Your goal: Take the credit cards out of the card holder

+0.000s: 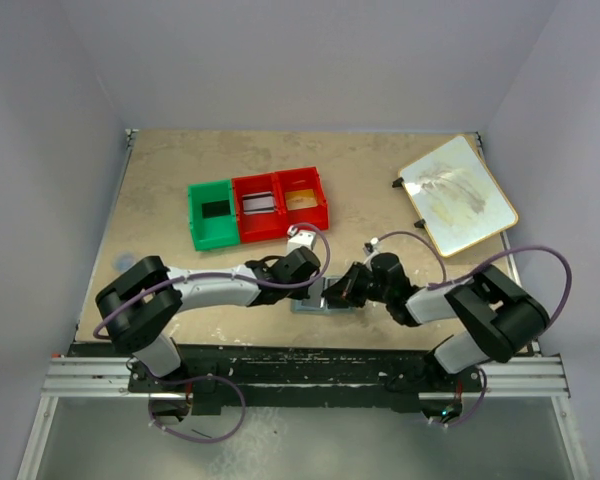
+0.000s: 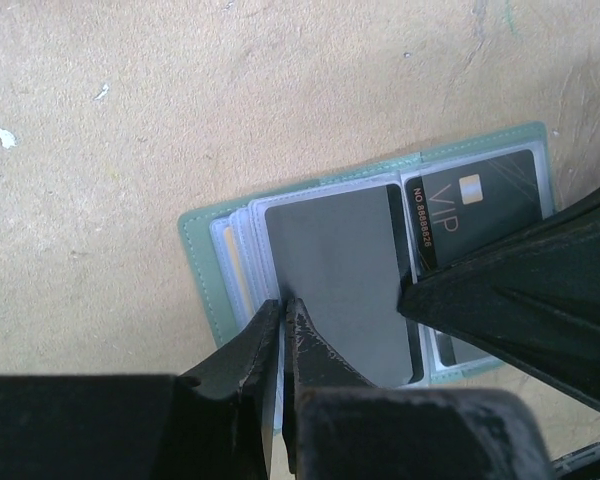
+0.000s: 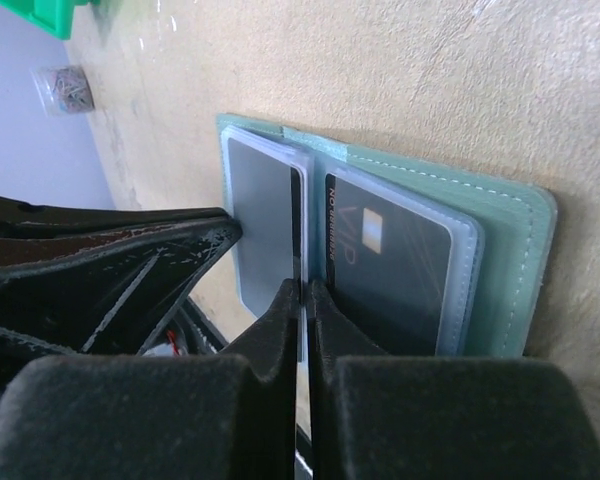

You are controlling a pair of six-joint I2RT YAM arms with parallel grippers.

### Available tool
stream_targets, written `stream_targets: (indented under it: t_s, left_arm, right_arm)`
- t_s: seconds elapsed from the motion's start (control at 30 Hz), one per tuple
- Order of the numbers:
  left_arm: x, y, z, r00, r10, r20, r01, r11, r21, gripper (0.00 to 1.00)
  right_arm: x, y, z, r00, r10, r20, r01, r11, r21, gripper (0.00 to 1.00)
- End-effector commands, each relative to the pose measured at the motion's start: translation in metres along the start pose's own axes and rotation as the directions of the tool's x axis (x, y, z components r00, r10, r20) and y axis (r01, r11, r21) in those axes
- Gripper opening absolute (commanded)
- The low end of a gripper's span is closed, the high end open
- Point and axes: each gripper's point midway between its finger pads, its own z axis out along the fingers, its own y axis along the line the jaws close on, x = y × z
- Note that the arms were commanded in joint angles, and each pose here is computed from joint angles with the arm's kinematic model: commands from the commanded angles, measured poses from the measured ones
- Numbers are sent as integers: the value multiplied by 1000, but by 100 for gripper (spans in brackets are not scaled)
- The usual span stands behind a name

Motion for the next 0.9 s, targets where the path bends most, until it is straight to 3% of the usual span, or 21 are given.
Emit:
stream_targets:
  t_s: [0.0,0.47,0.6,0.87]
  left_arm:
    - [44,27,4,991,49,-124,-60,994,-91,0]
    - [35,24,4,994,48,-100,-58,994,-92,0]
    - [26,23,-2,997,45,-67,-51,994,-94,0]
    - [4,18,-16,1000,14,7,-13,997,-80,0]
  right_arm:
    - [-12,15,-10,998,5,69,-4,1000,-17,0]
    - [-13,1,-31,994,27,105,-29,1000,12,0]
    - [-19,-11,-36,990,27,141,-41,995,95,0]
    - [-19,-9,-45,994,-80,78,74,994,80,0]
